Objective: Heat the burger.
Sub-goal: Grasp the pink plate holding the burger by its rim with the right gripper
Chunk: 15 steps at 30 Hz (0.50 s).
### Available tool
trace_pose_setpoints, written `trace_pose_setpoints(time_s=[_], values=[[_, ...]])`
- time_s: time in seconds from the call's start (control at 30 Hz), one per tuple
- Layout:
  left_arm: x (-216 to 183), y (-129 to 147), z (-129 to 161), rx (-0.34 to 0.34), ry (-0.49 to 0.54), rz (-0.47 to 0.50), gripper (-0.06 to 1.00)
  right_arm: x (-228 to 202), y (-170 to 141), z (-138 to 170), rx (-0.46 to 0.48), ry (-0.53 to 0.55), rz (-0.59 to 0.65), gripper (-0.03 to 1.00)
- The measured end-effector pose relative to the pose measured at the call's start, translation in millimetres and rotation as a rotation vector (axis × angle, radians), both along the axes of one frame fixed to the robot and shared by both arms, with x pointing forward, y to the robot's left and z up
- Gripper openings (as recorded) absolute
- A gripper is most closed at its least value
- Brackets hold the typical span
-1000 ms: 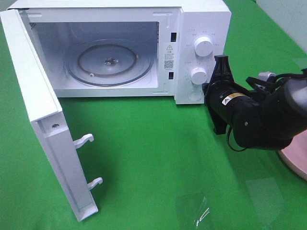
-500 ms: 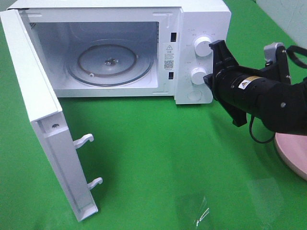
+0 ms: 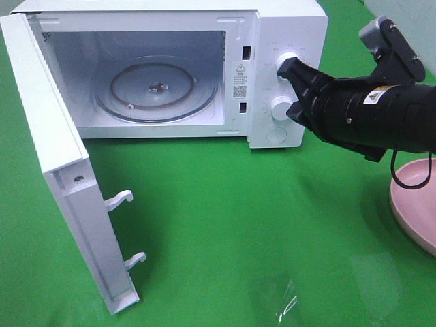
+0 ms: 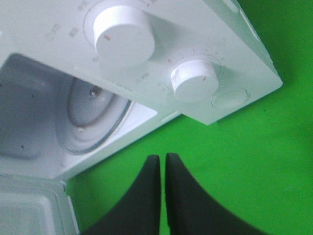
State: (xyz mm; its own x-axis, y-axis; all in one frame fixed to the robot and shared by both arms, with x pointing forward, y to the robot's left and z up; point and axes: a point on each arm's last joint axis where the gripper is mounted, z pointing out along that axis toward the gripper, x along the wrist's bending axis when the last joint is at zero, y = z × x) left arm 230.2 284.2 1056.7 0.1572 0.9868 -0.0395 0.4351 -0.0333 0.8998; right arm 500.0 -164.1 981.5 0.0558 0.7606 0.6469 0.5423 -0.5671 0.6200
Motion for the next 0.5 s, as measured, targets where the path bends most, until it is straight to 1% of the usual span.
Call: trace_pose_setpoints(time_s=[0.03, 0.07, 0.1, 0.13, 0.17, 0.2, 0.23, 0.27, 0.3, 0.37, 0.4, 0.43, 0.47, 0.5], values=[[0, 0, 0, 0.0, 0.0, 0.0, 0.97, -4, 0, 1, -0.052, 0.017, 0.044, 0.03], [0, 0, 0, 0.0, 0.0, 0.0, 0.97, -4, 0, 1, -0.052, 0.017, 0.044, 0.03], [0, 0, 0, 0.0, 0.0, 0.0, 0.97, -7, 0, 0, -0.101, 0.041, 0.088, 0.03], [0, 0, 0, 0.0, 0.0, 0.0, 0.97, -7, 0, 0, -0.101, 0.041, 0.088, 0.03], [0, 0, 0, 0.0, 0.0, 0.0, 0.97, -11, 1, -2, -0.142, 0.064, 0.126, 0.03], [0, 0, 0, 0.0, 0.0, 0.0, 0.97, -11, 1, -2, -0.142, 0.064, 0.126, 0.03], [0, 0, 0, 0.0, 0.0, 0.0, 0.97, -13, 1, -4, -0.175, 0.094, 0.16, 0.03], [0, 0, 0, 0.0, 0.0, 0.0, 0.97, -13, 1, -4, -0.175, 0.094, 0.16, 0.03], [0, 0, 0, 0.0, 0.0, 0.0, 0.97, -15, 0, -7, -0.209, 0.125, 0.193, 0.04], [0, 0, 0, 0.0, 0.0, 0.0, 0.97, -15, 0, -7, -0.227, 0.142, 0.212, 0.04], [0, 0, 0, 0.0, 0.0, 0.0, 0.97, -14, -2, -6, -0.258, 0.165, 0.239, 0.04], [0, 0, 0, 0.0, 0.0, 0.0, 0.97, -14, -2, -6, -0.258, 0.165, 0.239, 0.04], [0, 0, 0, 0.0, 0.0, 0.0, 0.97, -10, -5, -2, -0.297, 0.182, 0.271, 0.04], [0, 0, 0, 0.0, 0.0, 0.0, 0.97, -10, -5, -2, -0.297, 0.182, 0.271, 0.04]])
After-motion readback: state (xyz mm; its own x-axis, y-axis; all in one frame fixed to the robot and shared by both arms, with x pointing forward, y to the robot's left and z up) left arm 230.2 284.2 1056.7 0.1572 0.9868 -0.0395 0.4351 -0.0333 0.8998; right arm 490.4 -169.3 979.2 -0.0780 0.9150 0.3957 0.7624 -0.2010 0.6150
